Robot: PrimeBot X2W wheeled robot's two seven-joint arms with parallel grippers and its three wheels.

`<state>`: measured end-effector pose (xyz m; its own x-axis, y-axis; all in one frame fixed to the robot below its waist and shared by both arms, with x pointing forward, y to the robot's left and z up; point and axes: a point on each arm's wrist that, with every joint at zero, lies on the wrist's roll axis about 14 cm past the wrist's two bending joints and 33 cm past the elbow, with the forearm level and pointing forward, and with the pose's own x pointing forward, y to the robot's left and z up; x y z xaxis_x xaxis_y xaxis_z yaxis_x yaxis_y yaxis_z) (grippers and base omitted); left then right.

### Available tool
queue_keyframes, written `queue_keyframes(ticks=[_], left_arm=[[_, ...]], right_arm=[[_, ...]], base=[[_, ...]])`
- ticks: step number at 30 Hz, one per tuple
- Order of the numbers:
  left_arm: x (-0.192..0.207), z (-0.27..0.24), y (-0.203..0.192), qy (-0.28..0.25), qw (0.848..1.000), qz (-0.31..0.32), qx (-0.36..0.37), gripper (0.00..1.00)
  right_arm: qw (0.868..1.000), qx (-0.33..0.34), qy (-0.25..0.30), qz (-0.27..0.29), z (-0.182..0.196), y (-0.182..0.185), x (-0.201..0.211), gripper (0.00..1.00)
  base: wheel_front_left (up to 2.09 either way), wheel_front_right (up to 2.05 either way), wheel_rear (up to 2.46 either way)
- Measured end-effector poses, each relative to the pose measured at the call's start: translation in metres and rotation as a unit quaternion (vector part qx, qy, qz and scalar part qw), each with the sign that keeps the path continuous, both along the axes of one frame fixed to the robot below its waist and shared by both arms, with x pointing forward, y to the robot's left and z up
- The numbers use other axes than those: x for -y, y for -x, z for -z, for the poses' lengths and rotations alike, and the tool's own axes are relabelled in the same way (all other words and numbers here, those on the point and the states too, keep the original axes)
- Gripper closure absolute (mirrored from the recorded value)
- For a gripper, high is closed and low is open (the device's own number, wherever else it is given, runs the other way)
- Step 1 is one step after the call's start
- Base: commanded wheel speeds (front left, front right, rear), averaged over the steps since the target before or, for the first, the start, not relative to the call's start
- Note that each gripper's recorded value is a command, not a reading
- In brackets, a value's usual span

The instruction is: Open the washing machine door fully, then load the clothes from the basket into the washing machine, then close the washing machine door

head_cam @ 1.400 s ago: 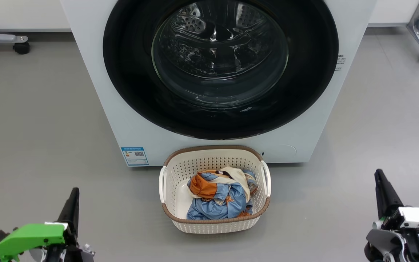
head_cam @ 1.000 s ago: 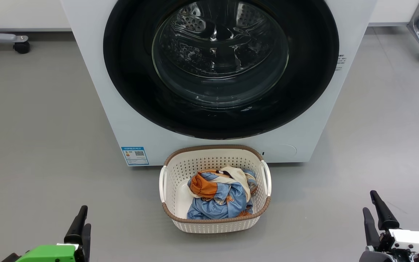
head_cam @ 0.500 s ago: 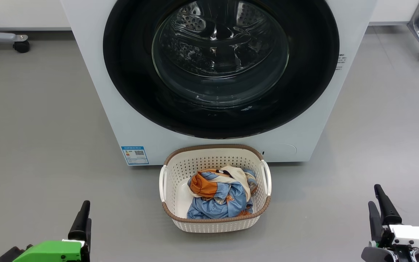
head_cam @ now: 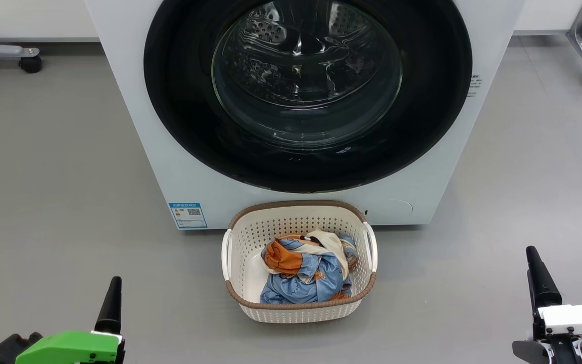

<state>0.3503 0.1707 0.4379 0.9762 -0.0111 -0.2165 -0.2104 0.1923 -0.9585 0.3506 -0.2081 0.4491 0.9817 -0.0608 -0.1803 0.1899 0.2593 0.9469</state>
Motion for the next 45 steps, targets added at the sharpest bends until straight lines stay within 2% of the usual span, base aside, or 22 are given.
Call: queue_keyframes(ticks=[10, 21, 28, 37, 45], left_arm=[[-0.005, -0.005, -0.001, -0.068, 0.998, 0.002, 0.011, 0.0], [-0.004, -0.012, -0.003, -0.163, 0.986, 0.022, 0.026, 0.0], [-0.005, -0.019, -0.005, -0.255, 0.965, 0.041, 0.044, 0.0], [0.001, -0.026, -0.006, -0.33, 0.94, 0.059, 0.063, 0.0], [0.006, -0.031, -0.006, -0.42, 0.899, 0.089, 0.085, 0.0]], right_arm=[[0.995, 0.016, 0.097, -0.01, -0.013, -0.004, 0.006, 0.0], [0.98, 0.035, 0.194, -0.031, -0.025, -0.008, 0.002, 0.0], [0.954, 0.05, 0.289, -0.058, -0.033, -0.011, -0.004, 0.0], [0.923, 0.068, 0.368, -0.084, -0.039, -0.011, -0.015, 0.0], [0.89, 0.084, 0.436, -0.108, -0.042, -0.011, -0.025, 0.0]], base=[[0.0, 0.0, 0.0], [0.0, 0.0, 0.0], [0.0, 0.0, 0.0], [0.0, 0.0, 0.0], [0.0, 0.0, 0.0]])
